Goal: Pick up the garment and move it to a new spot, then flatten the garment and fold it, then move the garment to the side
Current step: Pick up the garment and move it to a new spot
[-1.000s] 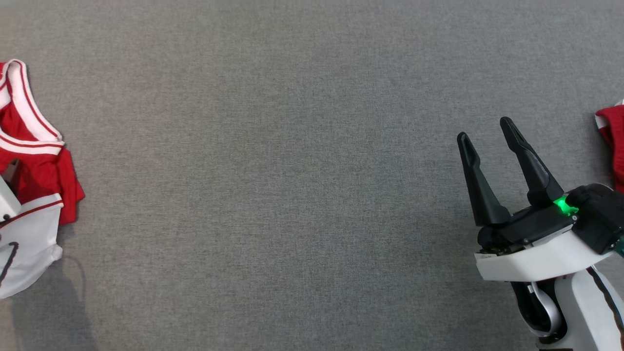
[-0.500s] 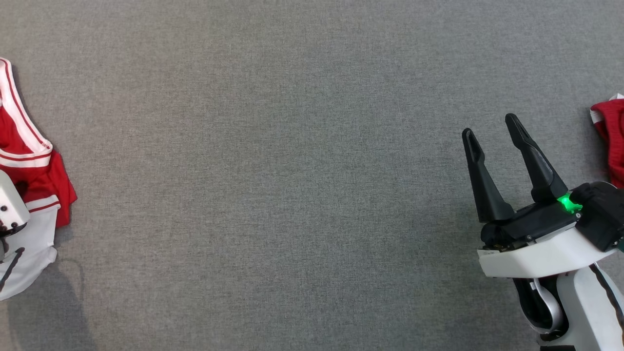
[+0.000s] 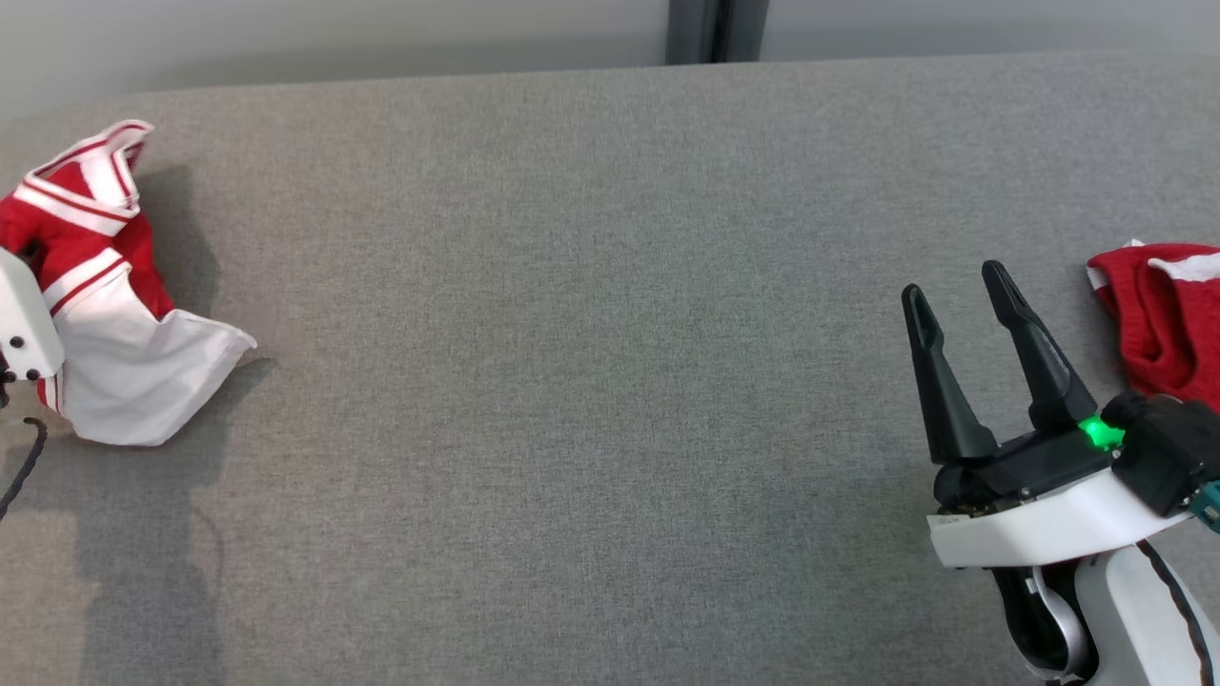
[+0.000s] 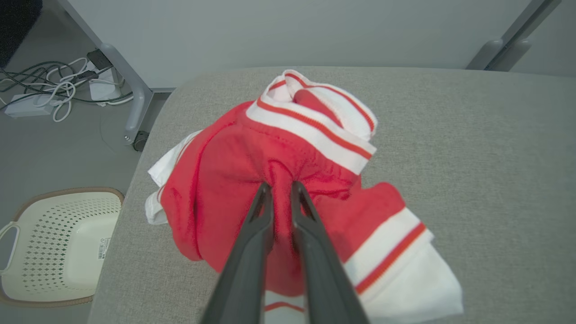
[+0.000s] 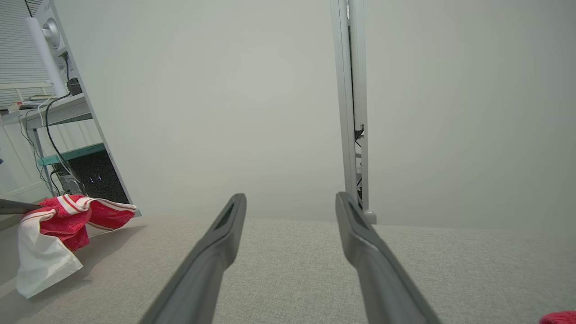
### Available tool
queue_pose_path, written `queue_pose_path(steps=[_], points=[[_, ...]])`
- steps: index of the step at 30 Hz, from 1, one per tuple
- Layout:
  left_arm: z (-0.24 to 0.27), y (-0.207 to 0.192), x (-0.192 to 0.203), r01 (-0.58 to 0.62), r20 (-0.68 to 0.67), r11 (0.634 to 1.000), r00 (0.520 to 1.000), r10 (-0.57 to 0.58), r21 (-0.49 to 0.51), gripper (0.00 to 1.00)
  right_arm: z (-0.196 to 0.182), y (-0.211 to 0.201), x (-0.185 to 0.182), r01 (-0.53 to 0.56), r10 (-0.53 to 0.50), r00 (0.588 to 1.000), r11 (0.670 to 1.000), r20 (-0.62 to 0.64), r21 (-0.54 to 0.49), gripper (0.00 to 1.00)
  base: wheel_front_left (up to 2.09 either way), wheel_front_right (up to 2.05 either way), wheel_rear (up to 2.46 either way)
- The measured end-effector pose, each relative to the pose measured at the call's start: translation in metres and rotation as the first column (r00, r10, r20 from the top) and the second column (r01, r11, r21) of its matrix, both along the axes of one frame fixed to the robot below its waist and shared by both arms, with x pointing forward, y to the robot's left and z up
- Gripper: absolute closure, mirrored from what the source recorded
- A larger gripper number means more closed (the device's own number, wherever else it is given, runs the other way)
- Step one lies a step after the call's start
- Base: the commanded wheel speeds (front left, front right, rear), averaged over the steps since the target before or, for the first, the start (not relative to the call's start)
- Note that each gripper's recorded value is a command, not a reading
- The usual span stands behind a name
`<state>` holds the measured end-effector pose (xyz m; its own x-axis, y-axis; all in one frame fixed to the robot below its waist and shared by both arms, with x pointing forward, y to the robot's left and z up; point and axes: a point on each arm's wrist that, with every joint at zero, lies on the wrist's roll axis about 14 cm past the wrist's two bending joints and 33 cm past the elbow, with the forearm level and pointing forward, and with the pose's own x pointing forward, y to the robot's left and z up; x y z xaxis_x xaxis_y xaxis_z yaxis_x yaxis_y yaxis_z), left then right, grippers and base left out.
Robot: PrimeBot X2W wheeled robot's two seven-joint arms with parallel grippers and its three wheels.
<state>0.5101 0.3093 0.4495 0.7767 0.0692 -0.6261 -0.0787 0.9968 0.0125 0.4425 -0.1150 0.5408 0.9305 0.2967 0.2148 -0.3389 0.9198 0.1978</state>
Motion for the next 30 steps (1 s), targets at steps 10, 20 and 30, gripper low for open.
queue_pose_path(steps=[10, 20, 30], points=[[0.102, -0.082, 0.01, 0.248, 0.252, 0.969, 0.937, -0.244, 0.014, 1.0, 0.023, -0.024, -0.038, 0.073, -0.074, 0.996, 0.997, 0.045, 0.007, 0.0, 0.0, 0.0, 0.0], [0.159, -0.2, -0.02, 0.546, 0.425, 0.837, 0.75, -0.506, 0.032, 1.0, 0.038, -0.065, -0.075, 0.194, -0.194, 0.978, 0.981, 0.082, 0.01, 0.0, 0.0, 0.0, 0.0], [0.135, -0.288, -0.058, 0.689, 0.476, 0.725, 0.629, -0.614, 0.025, 1.0, 0.049, -0.094, -0.098, 0.279, -0.279, 0.954, 0.96, 0.114, 0.011, 0.0, 0.0, 0.0, 0.0]])
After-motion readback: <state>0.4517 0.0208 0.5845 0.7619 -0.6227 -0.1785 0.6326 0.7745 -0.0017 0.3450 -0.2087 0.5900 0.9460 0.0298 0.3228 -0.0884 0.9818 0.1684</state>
